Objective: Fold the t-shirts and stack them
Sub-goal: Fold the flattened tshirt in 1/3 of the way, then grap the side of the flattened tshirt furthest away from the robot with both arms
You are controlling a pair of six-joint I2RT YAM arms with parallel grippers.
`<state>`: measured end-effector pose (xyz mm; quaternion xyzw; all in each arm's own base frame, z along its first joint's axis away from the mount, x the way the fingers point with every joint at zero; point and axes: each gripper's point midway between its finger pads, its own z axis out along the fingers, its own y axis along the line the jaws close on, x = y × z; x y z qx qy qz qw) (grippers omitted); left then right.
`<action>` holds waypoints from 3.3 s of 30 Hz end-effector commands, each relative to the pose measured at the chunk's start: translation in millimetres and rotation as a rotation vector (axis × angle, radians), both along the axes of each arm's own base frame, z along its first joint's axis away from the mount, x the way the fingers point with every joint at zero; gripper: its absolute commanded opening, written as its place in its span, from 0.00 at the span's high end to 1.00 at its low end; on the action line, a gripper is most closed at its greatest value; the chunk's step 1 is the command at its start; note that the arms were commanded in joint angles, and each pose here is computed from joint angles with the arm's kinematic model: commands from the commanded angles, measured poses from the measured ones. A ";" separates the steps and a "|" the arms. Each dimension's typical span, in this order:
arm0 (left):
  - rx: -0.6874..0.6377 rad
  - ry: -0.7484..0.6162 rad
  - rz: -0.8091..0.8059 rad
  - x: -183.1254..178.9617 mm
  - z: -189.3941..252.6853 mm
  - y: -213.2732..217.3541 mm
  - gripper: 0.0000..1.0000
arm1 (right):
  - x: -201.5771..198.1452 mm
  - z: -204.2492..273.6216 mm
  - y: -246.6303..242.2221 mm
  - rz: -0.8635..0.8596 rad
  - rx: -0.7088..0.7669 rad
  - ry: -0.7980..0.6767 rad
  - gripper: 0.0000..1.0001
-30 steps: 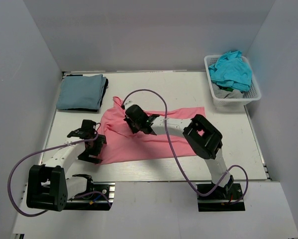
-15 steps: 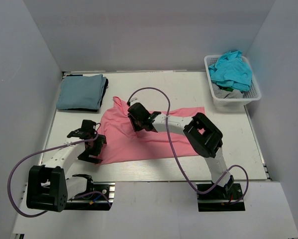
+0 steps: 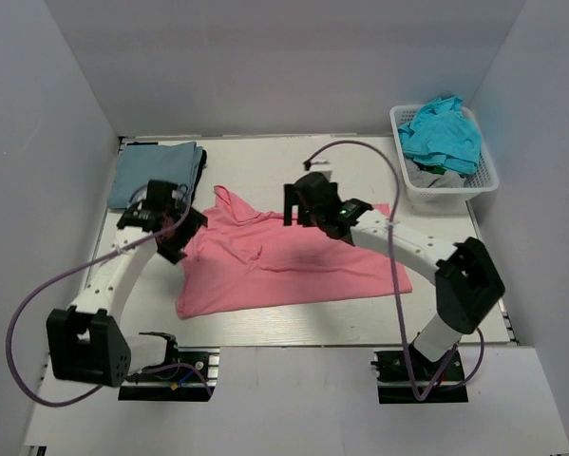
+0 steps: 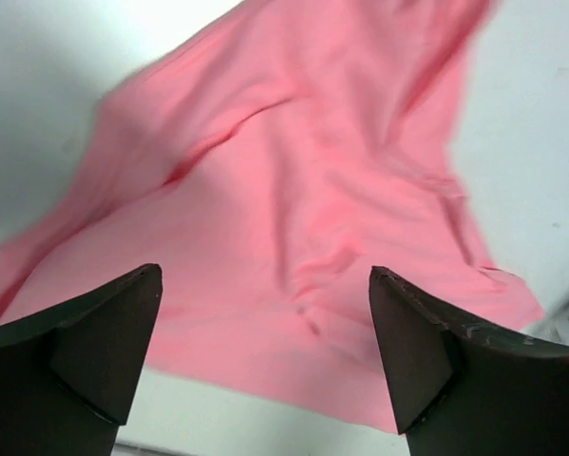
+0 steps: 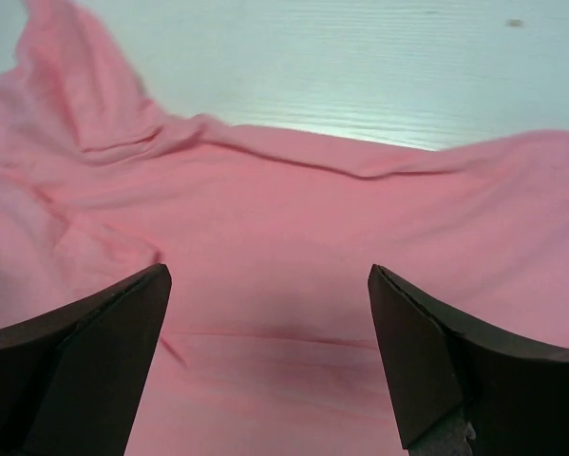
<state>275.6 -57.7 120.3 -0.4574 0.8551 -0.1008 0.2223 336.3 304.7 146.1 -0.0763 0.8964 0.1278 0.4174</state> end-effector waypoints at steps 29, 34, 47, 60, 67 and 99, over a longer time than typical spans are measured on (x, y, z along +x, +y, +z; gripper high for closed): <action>0.248 -0.087 -0.337 261.5 -62.0 -36.9 0.00 | 48.2 -43.7 -151.6 -0.287 -0.088 0.189 0.10; 0.369 -0.033 -0.368 257.3 -80.2 -47.8 0.02 | 51.6 -51.2 -155.1 -0.307 -0.089 0.196 0.10; 0.472 0.060 -0.297 246.3 -99.0 -28.1 0.70 | 58.1 -52.6 -176.7 -0.411 -0.106 0.190 0.10; 0.449 0.032 -0.298 241.5 -87.3 -30.8 1.00 | 110.2 -64.6 -223.2 -0.758 -0.177 0.224 0.10; 0.453 0.040 -0.307 230.8 -88.1 -27.8 1.00 | 129.4 -83.6 -238.6 -0.840 -0.160 0.255 0.10; 0.411 -0.025 -0.294 214.8 -44.3 -29.7 1.00 | 123.3 -135.3 -252.2 -0.769 -0.151 0.322 1.00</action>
